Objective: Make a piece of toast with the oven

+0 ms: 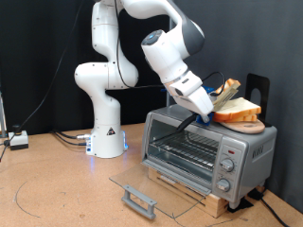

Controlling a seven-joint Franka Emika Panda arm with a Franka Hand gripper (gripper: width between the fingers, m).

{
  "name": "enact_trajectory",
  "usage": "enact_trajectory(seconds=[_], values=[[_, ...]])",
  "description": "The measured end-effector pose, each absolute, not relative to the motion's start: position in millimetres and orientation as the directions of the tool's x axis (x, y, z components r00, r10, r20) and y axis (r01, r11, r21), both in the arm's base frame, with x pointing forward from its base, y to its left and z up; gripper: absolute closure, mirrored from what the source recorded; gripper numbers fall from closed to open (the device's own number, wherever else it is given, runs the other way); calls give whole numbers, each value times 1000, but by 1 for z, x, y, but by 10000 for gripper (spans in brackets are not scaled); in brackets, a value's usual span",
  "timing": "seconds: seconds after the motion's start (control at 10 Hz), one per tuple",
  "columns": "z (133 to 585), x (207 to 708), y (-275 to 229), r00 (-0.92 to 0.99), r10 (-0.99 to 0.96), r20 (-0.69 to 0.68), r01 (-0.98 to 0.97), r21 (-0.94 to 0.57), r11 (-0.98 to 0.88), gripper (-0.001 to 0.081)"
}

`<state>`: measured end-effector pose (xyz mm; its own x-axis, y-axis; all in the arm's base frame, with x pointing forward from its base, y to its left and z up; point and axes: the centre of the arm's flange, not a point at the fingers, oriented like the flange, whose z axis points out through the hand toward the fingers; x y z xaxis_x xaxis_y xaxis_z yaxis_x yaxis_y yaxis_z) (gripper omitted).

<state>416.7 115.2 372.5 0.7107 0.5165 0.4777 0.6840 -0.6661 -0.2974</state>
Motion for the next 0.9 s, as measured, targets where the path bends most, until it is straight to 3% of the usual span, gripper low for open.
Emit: enact_trajectory(seconds=[0.9], values=[[381, 424, 64, 713, 474, 517, 671, -304, -677, 339]])
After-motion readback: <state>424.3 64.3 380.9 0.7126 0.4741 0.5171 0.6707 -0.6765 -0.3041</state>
